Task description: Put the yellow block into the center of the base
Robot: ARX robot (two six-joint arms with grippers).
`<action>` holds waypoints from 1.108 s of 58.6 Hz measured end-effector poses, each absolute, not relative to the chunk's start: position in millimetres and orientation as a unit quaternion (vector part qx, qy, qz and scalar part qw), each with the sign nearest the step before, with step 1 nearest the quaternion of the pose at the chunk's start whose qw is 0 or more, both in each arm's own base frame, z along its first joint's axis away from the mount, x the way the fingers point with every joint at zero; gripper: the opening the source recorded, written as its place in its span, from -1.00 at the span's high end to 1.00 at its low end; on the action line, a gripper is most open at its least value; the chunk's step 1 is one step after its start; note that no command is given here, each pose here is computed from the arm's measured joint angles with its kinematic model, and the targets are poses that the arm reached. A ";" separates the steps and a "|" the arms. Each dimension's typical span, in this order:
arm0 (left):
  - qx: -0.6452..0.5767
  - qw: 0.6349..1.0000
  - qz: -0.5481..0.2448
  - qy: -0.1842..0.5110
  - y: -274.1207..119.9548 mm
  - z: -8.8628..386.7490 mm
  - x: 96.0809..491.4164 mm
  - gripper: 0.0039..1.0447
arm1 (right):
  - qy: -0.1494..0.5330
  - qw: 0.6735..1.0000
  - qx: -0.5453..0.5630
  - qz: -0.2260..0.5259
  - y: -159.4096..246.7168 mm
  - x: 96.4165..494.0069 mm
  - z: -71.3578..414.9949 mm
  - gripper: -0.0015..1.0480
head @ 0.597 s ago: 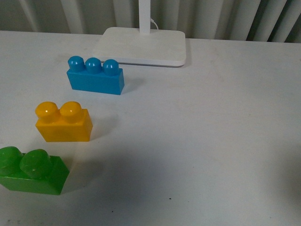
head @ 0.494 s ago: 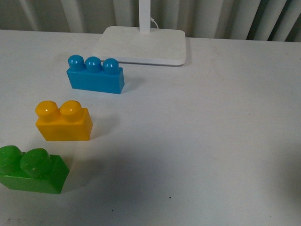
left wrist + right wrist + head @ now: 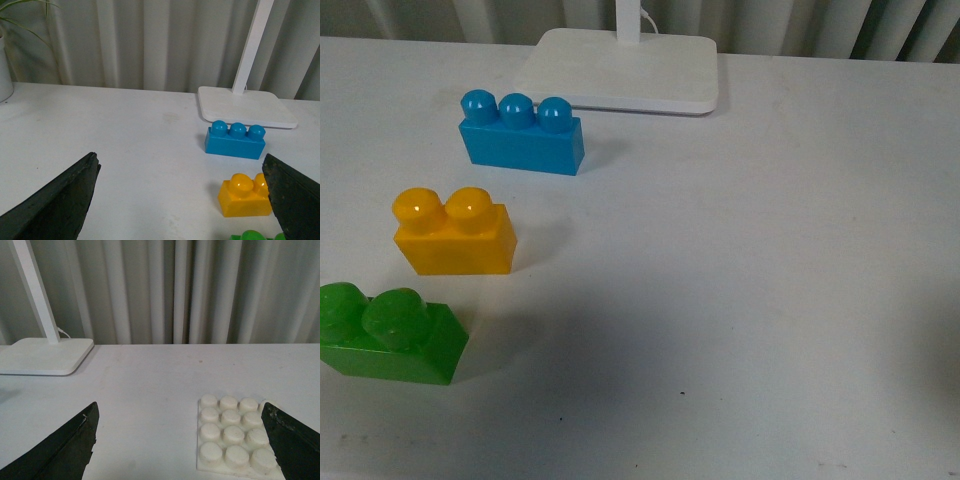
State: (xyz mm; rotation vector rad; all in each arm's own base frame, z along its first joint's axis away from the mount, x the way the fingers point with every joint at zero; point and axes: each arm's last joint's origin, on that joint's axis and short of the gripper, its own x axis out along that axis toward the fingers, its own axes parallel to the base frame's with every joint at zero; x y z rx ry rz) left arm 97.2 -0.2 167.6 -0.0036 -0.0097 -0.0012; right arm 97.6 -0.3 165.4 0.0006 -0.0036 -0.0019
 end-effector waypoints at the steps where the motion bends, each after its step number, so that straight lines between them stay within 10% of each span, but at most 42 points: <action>1: -0.002 1.000 -0.001 -0.005 -0.2 167.6 97.2 -0.88 | -0.002 1.000 0.000 -0.001 -0.3 97.6 165.4 -0.83; 54: -0.002 1.000 -0.001 -0.005 -0.2 167.6 97.2 -0.88 | -0.001 1.000 0.000 -0.002 -0.3 97.6 165.3 -0.83; 65: -0.002 1.000 -0.001 -0.005 -0.2 167.5 97.2 -0.88 | 0.110 0.993 -0.025 -0.041 -11.1 112.8 175.0 -0.83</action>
